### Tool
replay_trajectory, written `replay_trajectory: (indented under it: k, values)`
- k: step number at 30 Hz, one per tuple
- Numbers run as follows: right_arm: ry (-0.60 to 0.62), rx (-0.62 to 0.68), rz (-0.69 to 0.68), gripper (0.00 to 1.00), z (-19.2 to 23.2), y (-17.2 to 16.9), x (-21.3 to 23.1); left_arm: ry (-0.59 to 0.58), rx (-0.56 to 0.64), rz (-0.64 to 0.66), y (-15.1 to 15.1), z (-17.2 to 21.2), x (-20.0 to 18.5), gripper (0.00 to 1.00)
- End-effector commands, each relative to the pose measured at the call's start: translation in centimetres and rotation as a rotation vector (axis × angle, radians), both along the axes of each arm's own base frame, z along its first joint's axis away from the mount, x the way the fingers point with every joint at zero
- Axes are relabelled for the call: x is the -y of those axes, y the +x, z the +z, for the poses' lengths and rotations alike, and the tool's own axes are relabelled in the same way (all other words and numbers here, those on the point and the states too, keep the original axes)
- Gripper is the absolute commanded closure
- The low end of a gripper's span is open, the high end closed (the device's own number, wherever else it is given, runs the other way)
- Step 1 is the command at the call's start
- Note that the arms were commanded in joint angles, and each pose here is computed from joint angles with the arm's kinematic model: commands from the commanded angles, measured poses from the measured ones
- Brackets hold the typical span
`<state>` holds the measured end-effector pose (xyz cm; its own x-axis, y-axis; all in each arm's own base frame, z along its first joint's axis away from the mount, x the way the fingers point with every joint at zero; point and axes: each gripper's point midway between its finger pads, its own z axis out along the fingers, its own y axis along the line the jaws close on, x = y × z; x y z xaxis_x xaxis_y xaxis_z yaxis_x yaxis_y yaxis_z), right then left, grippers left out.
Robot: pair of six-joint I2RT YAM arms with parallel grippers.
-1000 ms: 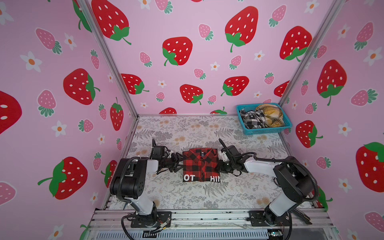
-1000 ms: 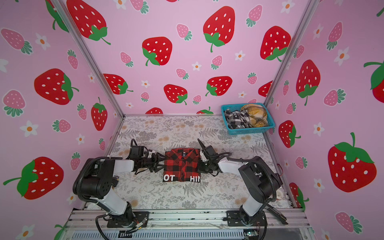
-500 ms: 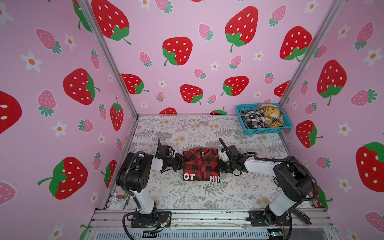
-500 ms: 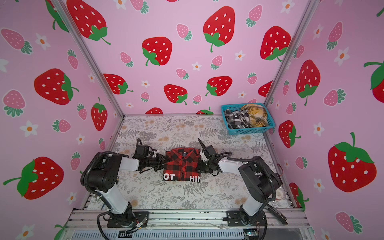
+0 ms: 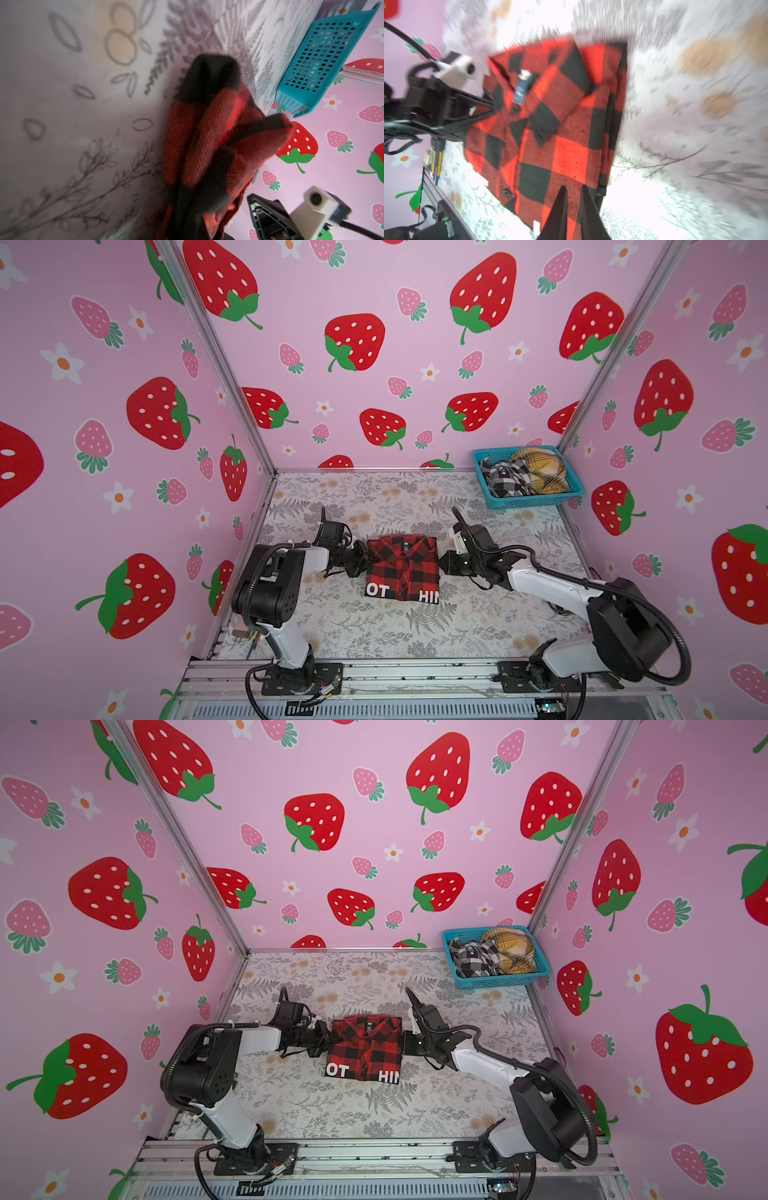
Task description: Fold and stack the long sleeve shirts
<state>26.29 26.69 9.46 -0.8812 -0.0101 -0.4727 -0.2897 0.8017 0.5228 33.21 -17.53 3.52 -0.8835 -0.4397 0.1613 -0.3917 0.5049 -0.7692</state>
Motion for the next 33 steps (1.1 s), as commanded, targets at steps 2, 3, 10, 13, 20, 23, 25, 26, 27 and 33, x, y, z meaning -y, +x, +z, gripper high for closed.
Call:
replay_trajectory:
  k: [2, 3, 10, 13, 20, 23, 25, 26, 27, 33]
  values:
    - [-0.042, 0.112, -0.06, 0.83, 1.5, 0.8, 2.5, 0.166, 0.035, -0.085, -0.4, 1.8, -1.5, 1.0]
    - [-0.028, 0.124, -0.065, 0.83, 1.9, 0.8, 2.6, 0.208, 0.042, -0.099, -0.3, 2.1, -2.0, 1.0]
    - [0.029, 0.15, -0.048, 0.82, 2.0, -0.5, 3.0, 0.453, 0.057, -0.105, 0.5, 4.1, -7.7, 1.0]
    - [0.046, 0.148, -0.035, 0.82, 1.4, -1.1, 3.0, 0.542, 0.047, -0.065, 1.5, 5.0, -11.5, 1.0]
    - [0.073, 0.154, -0.002, 0.82, 1.3, -1.5, 2.5, 0.759, 0.022, -0.009, 4.8, 6.3, -21.0, 1.0]
    - [0.088, 0.16, 0.016, 0.82, 1.3, -1.9, 2.4, 0.773, 0.005, 0.077, 6.6, 5.9, -25.0, 1.0]
    - [0.099, 0.171, 0.027, 0.82, 1.5, -2.1, 2.4, 0.809, -0.021, 0.109, 7.7, 5.5, -27.6, 1.0]
    - [0.105, 0.178, 0.032, 0.82, 1.7, -2.2, 2.4, 0.822, -0.033, 0.119, 8.1, 5.4, -28.6, 1.0]
    - [0.111, 0.184, 0.038, 0.82, 1.9, -2.3, 2.4, 0.834, -0.046, 0.131, 8.5, 5.2, -29.6, 1.0]
    - [0.131, 0.202, 0.051, 0.82, 2.1, -2.7, 2.3, 0.914, -0.044, 0.127, 11.2, 5.1, -34.1, 1.0]
